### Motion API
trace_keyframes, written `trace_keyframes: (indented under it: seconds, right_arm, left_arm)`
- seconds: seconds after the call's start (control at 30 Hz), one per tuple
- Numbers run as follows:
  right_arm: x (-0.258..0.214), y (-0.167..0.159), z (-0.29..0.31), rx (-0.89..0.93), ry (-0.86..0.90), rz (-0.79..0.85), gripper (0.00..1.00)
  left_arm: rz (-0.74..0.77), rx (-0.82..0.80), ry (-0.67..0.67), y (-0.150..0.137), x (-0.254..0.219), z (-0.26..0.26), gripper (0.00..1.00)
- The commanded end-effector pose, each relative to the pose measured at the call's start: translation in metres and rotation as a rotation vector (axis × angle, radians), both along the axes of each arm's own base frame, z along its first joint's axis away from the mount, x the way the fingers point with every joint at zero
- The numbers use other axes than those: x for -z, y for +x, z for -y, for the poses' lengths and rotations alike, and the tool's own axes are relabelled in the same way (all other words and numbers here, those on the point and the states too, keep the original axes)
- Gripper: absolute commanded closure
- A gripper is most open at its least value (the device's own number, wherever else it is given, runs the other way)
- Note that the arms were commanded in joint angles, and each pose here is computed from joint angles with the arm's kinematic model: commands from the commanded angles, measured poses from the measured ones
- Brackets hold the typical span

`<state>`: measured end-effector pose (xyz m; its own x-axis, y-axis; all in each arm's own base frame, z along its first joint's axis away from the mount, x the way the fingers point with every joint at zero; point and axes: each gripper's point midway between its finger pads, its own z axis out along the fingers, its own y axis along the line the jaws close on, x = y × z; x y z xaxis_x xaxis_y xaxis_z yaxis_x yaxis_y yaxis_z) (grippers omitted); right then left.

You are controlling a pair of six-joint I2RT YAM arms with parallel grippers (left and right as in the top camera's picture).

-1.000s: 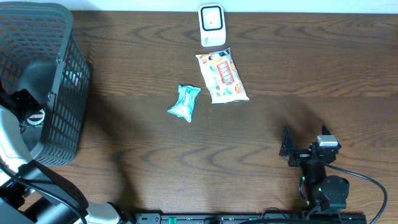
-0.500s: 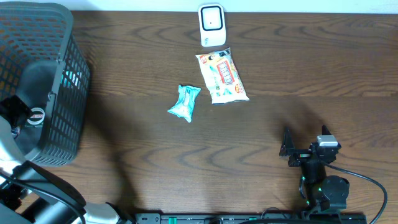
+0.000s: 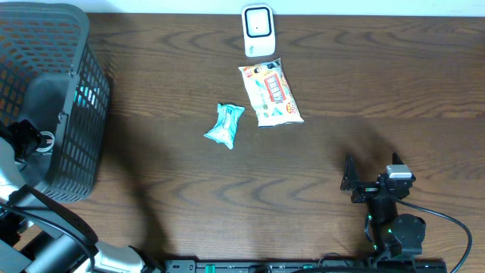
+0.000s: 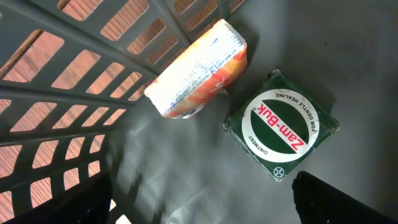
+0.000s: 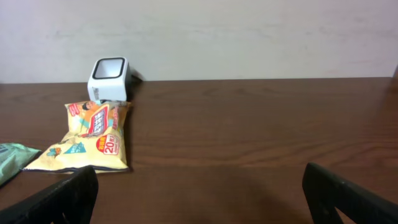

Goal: Scan the item barcode

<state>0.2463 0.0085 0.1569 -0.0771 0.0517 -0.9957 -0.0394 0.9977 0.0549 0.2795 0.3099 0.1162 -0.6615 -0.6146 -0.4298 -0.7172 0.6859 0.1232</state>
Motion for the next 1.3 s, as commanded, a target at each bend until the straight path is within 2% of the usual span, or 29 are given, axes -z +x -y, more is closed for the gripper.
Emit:
trace_keyframes:
  seconds: [0.0, 1.27]
  right_arm:
    - [0.0006, -0.0004, -0.0032, -0.014, 0.014, -0.001, 0.01]
    - [0.0006, -0.0004, -0.003, -0.013, 0.014, -0.001, 0.01]
  left_arm:
    - [0.012, 0.004, 0.009, 0.0024, -0.0063, -0.0032, 0.09]
    - [0.007, -0.003, 0.048, 0.0022, -0.0081, -0.0104, 0.09]
